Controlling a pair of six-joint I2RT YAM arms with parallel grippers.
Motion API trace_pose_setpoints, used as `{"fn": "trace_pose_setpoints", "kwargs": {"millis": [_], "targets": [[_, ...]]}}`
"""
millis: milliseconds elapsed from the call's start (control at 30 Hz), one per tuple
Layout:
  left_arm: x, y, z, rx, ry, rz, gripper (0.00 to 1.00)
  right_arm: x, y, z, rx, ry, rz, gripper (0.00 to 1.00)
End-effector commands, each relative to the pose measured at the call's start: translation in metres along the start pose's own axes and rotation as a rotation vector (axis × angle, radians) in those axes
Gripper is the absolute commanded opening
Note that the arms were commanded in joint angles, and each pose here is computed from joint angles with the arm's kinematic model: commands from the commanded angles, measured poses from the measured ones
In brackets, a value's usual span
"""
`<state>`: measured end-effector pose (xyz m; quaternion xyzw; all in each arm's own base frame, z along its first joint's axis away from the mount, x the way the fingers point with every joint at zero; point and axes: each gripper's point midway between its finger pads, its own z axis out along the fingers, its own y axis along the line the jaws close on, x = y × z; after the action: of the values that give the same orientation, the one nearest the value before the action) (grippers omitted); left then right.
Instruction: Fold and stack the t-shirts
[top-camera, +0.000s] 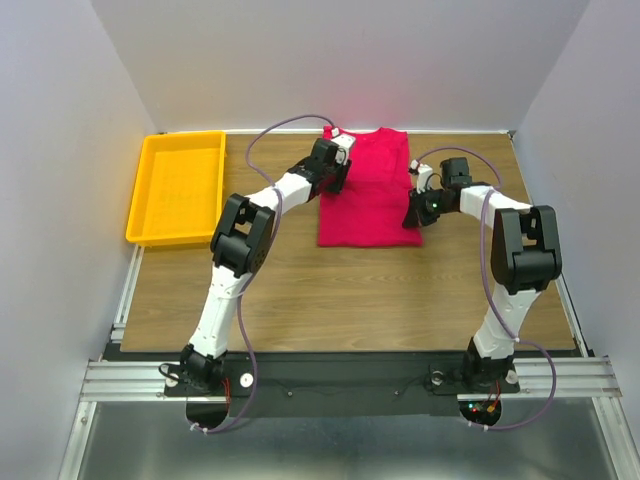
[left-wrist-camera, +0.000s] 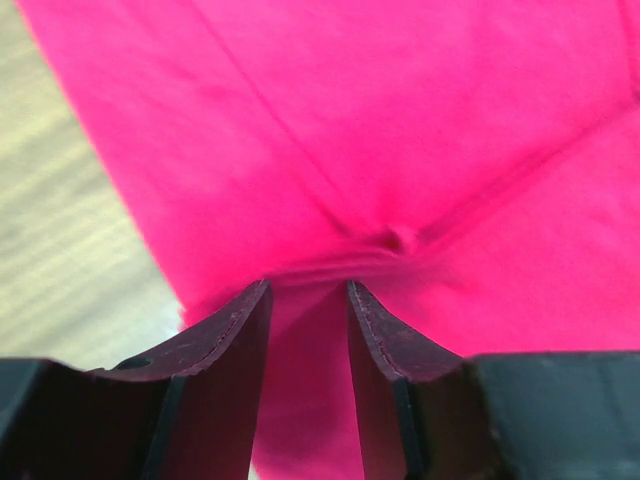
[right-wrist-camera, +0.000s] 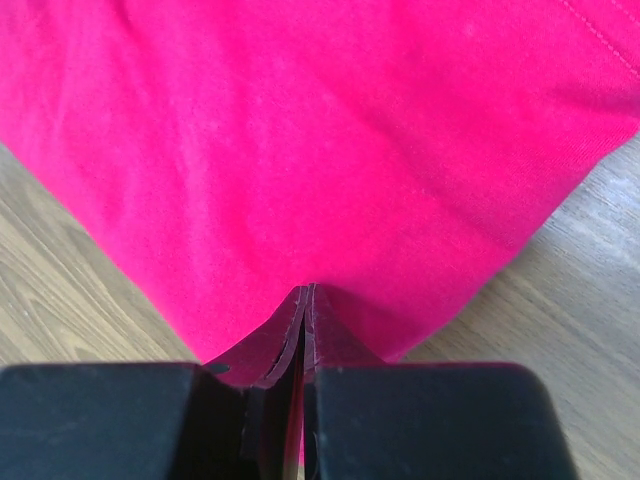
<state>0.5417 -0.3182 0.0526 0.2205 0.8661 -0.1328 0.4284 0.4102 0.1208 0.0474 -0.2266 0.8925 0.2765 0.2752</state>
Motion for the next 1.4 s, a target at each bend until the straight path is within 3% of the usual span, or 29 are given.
{"fn": "trace_pose_setpoints", "kwargs": {"millis": [0,233,267,333,367,400,467,500,567,600,667,700,767,800,967,1367], "targets": [[-0.038,0.026,-0.002,-0.064,-0.069,0.009,0.48,0.0,0.0,0.003,0.013,0.0,-0.014,0.05],[-0.068,0.037,-0.021,-0.072,-0.14,0.022,0.49,-0.022,0.001,-0.018,0.057,-0.052,-0.117,0.06],[-0.099,0.038,-0.043,-0.084,-0.225,0.034,0.49,-0.027,0.0,-0.023,0.071,-0.061,-0.133,0.06],[-0.1,0.041,-0.061,-0.102,-0.243,0.058,0.51,-0.042,-0.002,-0.036,0.114,-0.088,-0.183,0.07],[-0.126,0.039,-0.089,-0.104,-0.308,0.069,0.52,-0.047,0.001,-0.041,0.115,-0.096,-0.211,0.08],[-0.115,0.04,-0.096,-0.106,-0.288,0.089,0.53,-0.055,0.008,-0.052,0.105,-0.121,-0.285,0.11],[-0.132,0.036,-0.139,-0.096,-0.341,0.101,0.54,-0.059,0.025,-0.063,0.055,-0.137,-0.391,0.2],[-0.107,0.032,-0.142,-0.072,-0.296,0.1,0.55,-0.051,0.033,-0.066,0.013,-0.12,-0.469,0.3],[-0.107,0.017,-0.178,-0.003,-0.324,0.07,0.56,-0.044,0.044,-0.077,-0.012,-0.124,-0.589,0.41],[-0.072,0.011,-0.176,0.028,-0.254,0.018,0.56,-0.024,0.049,-0.079,-0.043,-0.083,-0.682,0.49],[-0.055,-0.008,-0.198,0.117,-0.238,-0.029,0.57,0.01,0.051,-0.075,-0.077,-0.017,-0.729,0.52],[-0.019,-0.014,-0.195,0.149,-0.165,-0.071,0.61,0.016,0.052,-0.077,-0.081,-0.009,-0.813,0.53],[-0.006,-0.03,-0.208,0.224,-0.163,-0.141,0.61,0.032,0.053,-0.076,-0.1,0.008,-0.854,0.53],[0.024,-0.036,-0.205,0.25,-0.111,-0.175,0.61,0.042,0.054,-0.072,-0.119,0.021,-0.875,0.53],[0.065,-0.05,-0.197,0.308,-0.046,-0.282,0.61,0.051,0.048,-0.066,-0.118,0.058,-0.828,0.52],[0.094,-0.049,-0.167,0.255,0.011,-0.41,0.61,0.052,0.045,-0.068,-0.089,0.065,-0.816,0.54]]}}
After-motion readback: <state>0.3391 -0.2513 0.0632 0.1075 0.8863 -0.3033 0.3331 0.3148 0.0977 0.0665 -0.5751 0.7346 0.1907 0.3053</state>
